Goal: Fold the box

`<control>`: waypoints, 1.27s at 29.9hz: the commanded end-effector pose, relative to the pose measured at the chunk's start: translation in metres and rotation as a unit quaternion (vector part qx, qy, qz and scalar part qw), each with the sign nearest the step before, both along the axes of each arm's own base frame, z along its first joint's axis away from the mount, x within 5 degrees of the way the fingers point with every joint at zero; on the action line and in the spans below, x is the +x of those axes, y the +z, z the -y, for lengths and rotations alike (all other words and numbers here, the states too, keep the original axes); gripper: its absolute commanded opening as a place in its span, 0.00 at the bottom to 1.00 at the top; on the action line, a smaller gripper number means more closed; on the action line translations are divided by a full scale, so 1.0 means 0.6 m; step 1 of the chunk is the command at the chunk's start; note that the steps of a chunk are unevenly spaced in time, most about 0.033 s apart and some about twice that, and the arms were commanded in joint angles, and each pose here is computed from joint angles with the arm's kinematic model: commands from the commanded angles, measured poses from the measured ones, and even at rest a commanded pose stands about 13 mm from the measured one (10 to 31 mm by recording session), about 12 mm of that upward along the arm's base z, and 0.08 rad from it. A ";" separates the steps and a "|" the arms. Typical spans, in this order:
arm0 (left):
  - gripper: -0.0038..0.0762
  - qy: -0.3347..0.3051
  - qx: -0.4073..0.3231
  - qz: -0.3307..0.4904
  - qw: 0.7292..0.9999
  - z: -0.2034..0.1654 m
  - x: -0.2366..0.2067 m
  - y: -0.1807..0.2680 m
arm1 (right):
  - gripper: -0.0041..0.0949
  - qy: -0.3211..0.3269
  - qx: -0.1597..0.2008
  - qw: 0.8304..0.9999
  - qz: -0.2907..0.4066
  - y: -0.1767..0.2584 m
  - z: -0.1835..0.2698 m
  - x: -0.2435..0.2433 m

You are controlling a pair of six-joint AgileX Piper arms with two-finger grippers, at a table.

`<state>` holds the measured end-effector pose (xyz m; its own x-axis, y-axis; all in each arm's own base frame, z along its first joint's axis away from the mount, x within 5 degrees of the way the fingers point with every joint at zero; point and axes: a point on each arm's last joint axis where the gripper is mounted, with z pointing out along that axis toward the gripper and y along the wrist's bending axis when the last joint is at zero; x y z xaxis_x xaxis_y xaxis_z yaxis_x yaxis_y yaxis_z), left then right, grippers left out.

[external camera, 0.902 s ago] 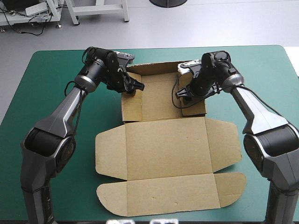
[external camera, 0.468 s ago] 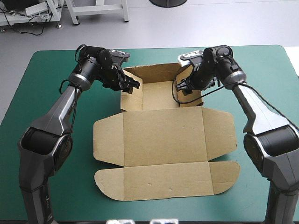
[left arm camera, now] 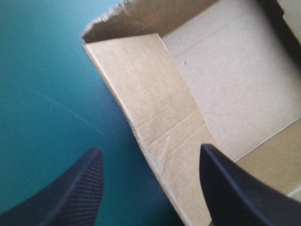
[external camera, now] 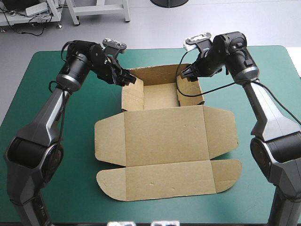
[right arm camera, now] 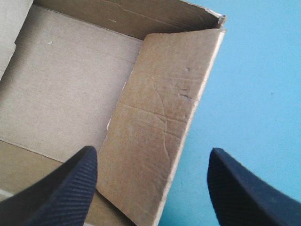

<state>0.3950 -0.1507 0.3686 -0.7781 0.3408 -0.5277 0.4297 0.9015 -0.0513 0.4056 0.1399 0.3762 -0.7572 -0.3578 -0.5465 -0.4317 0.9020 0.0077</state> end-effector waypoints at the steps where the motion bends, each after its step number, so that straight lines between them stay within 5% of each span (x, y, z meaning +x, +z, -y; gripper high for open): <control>1: 0.59 -0.004 -0.025 0.105 0.994 -0.025 -0.063 0.120 | 0.66 0.004 0.002 0.998 0.063 0.079 0.020 -0.039; 15: 0.59 0.006 0.054 0.206 0.977 -0.139 -0.303 0.240 | 0.66 0.027 -0.003 0.997 0.078 0.093 0.022 -0.051; 19: 0.59 0.017 0.060 0.201 0.978 -0.170 -0.380 0.212 | 0.66 0.027 -0.004 0.997 0.077 0.092 0.021 -0.050; 25: 0.59 0.138 0.123 0.190 0.964 -0.242 -0.472 0.129 | 0.66 0.016 -0.001 0.999 0.050 0.060 0.014 -0.028; 38: 0.59 0.155 0.090 0.187 0.966 -0.270 -0.565 0.044 | 0.66 -0.004 -0.031 0.998 -0.049 -0.102 -0.011 0.061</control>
<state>0.0581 0.0084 0.3921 -0.6093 0.2484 -0.7530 0.1237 0.9678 0.2192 0.4450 0.1498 0.2904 -0.8328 -0.4037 -0.3789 -0.4364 0.8998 0.0005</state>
